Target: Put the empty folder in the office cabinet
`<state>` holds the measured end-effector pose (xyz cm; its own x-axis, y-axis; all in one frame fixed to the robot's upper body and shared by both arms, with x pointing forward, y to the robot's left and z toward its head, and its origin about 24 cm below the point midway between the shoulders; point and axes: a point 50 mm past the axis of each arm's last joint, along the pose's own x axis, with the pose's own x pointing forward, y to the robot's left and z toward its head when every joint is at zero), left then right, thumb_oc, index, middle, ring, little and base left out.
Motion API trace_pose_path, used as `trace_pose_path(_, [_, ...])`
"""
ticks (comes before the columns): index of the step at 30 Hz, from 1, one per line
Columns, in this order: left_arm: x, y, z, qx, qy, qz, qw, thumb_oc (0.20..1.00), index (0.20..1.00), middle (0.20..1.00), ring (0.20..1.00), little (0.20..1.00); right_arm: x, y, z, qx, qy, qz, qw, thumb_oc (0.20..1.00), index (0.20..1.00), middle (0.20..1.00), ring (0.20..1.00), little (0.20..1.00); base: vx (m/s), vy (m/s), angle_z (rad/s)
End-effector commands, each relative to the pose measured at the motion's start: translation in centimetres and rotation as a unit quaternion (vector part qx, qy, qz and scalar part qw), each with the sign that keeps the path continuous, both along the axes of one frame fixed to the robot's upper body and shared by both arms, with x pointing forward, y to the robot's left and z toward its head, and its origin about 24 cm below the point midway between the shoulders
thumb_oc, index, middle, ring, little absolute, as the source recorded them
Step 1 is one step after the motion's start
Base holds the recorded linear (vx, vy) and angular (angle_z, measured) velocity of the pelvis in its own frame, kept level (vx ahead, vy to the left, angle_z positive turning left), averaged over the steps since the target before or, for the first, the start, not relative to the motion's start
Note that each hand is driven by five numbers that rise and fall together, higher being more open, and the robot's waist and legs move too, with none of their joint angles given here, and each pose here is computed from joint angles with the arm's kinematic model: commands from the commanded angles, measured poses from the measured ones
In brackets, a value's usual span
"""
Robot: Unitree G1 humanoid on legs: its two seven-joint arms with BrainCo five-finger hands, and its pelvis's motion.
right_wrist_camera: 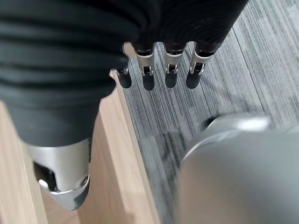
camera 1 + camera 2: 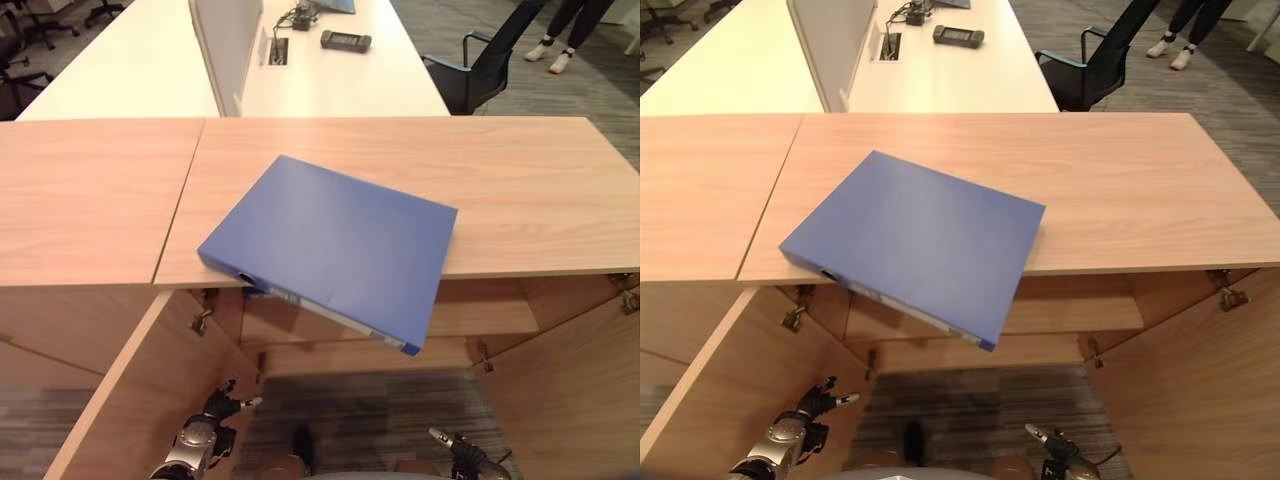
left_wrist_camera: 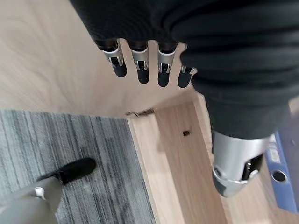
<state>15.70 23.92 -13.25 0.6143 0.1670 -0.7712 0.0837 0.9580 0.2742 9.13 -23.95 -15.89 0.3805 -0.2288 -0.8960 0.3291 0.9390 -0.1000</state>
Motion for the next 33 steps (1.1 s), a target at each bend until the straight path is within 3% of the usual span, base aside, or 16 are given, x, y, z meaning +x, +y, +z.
trace_pose_path(1, [2.0,1.6,1.5,0.028,-0.039,-0.002,0.999,1.000,1.000,1.000,1.000,1.000,1.0,-2.2,0.8,-0.024,-0.014,-0.027,0.999,1.000,1.000,1.000,1.000,1.000,0.21,0.097,0.75])
trace_pose_path(10, [-0.4,0.1,0.0,0.002,-0.011,0.005,1.000,1.000,1.000,1.000,1.000,1.000,-0.4,-2.9,0.7,-0.036,0.004,-0.018,0.999,1.000,1.000,1.000,1.000,1.000,0.11,-0.005,0.17])
trace_pose_path(25, [-1.3,-0.5,-0.6,-0.004,0.006,-0.003,1.000,1.000,1.000,1.000,1.000,1.000,-0.7,-3.3,0.7,-0.044,0.016,0.003,0.999,1.000,1.000,1.000,1.000,1.000,0.03,-0.015,-0.05])
trace_pose_path(33, [0.7,0.2,0.5,0.008,-0.023,-0.012,1.000,1.000,1.000,1.000,1.000,1.000,3.4,-3.0,1.8,-0.044,-0.045,0.015,0.998,1.000,1.000,1.000,1.000,1.000,-0.10,-0.004,-0.06])
